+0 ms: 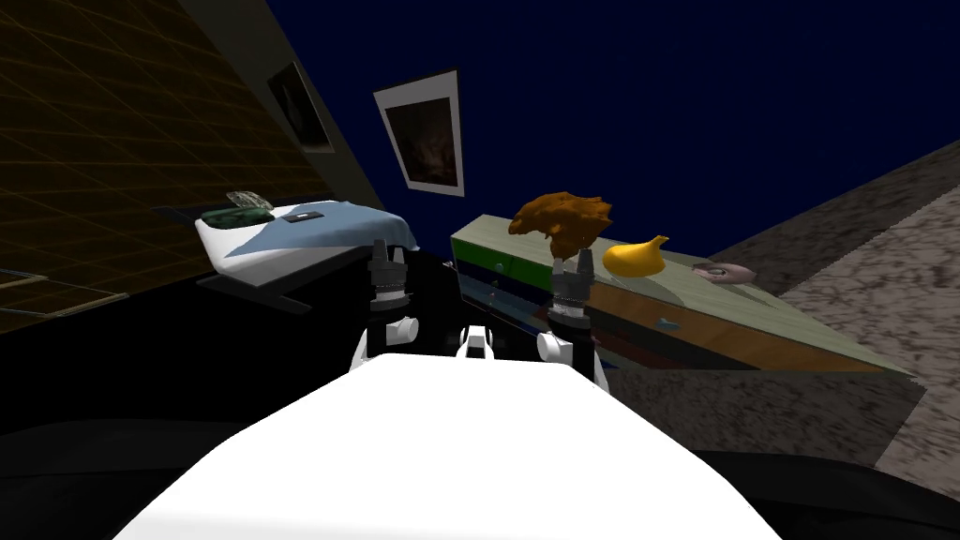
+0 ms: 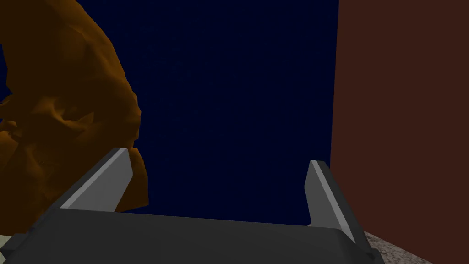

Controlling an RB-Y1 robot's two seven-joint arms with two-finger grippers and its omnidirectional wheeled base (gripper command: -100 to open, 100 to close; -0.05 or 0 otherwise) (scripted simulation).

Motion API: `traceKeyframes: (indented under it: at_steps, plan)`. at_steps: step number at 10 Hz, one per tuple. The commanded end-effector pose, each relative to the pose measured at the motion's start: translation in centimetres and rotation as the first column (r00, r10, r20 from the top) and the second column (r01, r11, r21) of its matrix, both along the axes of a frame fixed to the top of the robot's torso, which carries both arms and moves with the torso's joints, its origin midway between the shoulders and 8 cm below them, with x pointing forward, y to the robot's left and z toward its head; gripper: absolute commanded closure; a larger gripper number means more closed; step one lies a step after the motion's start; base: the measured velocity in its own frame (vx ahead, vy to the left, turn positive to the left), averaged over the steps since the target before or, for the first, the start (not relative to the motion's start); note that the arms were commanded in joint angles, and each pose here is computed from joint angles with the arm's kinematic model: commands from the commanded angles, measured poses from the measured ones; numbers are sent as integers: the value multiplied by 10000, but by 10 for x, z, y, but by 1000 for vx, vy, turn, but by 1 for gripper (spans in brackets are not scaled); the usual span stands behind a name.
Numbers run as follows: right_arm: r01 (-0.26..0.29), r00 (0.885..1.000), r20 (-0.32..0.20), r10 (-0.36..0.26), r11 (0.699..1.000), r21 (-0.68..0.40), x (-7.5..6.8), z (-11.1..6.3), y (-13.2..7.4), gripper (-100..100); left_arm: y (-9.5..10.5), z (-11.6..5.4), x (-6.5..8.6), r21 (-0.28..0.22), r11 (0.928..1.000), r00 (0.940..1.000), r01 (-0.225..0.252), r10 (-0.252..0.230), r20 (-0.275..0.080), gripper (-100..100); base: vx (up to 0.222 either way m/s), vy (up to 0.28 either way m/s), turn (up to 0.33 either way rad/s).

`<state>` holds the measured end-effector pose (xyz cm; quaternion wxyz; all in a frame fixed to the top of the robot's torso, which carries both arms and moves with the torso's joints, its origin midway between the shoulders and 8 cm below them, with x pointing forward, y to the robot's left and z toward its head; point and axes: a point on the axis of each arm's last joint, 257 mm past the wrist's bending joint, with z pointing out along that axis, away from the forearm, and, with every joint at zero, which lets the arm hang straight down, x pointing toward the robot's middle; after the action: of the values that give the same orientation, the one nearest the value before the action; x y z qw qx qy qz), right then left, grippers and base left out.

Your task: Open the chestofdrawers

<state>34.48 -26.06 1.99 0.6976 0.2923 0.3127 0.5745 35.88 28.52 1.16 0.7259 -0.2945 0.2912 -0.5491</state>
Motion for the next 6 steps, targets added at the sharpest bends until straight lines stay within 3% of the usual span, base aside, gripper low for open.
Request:
traceKeyframes:
  at_steps: [1,6]
  plan:
    - [159,9998,-99,-170,9943,-1057,0,-5,5,-100,0,0,0,0,10000,10000,0,0,-2,0,62,6,-74]
    - [1003,9943,-24,-1066,9430,-3173,0,-19,7,-100,0,0,0,0,10000,10000,0,0,-2,0,87,16,-84]
